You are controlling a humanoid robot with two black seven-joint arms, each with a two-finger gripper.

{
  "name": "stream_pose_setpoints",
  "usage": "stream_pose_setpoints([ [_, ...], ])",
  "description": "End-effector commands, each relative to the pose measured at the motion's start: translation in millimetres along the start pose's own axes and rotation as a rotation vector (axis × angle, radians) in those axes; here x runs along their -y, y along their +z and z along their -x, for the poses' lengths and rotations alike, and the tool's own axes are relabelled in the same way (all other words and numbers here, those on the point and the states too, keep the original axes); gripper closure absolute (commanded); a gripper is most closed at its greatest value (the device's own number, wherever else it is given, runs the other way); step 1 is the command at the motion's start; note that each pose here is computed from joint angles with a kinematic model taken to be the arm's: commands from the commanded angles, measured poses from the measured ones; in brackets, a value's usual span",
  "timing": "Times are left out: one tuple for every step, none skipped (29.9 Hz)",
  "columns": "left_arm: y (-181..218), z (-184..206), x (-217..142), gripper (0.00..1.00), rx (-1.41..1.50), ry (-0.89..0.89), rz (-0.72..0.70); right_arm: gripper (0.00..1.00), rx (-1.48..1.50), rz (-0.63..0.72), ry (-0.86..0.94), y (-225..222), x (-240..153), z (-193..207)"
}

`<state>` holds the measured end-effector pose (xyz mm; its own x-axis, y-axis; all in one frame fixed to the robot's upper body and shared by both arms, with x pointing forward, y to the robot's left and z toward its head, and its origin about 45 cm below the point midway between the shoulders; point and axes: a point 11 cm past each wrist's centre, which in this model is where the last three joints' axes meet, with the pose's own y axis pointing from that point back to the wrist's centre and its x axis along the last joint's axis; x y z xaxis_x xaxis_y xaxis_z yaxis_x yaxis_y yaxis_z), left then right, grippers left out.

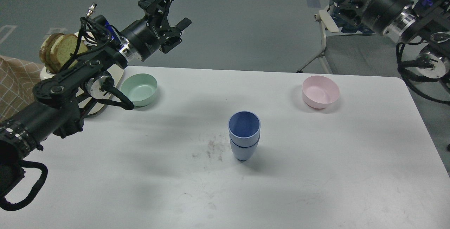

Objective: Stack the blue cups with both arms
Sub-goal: 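Open the right gripper and withdraw it away from the stacked cups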

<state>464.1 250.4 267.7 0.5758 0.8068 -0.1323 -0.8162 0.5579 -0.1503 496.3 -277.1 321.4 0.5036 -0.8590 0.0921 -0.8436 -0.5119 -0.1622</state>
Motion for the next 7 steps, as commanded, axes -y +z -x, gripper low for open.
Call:
stream_pose_setpoints([
  [-13, -6, -5, 0.03, -0.071, 0.04, 0.011, 0.0, 0.107, 0.0, 0.056, 31, -5, 9],
  [-20, -10, -8, 0.03, -0.085, 0.058, 0.005, 0.0, 0.135, 0.005, 0.057, 40, -6, 16],
  [-23, -12, -11, 0.03, -0.09, 0.065, -0.002, 0.0, 0.145, 0.009, 0.057, 44, -7, 19],
  [-31, -16, -16, 0.03, -0.097, 0.08, -0.018, 0.0, 0.162, 0.014, 0.06, 51, -8, 23],
  [-38, -19, -19, 0.02, -0.103, 0.096, -0.03, 0.0, 0.175, 0.017, 0.064, 56, -9, 26],
  [-41, -20, -21, 0.02, -0.105, 0.104, -0.036, 0.0, 0.18, 0.019, 0.071, 58, -10, 25],
  [-45, -21, -24, 0.02, -0.11, 0.114, -0.044, 0.0, 0.193, 0.015, 0.088, 60, -11, 24],
])
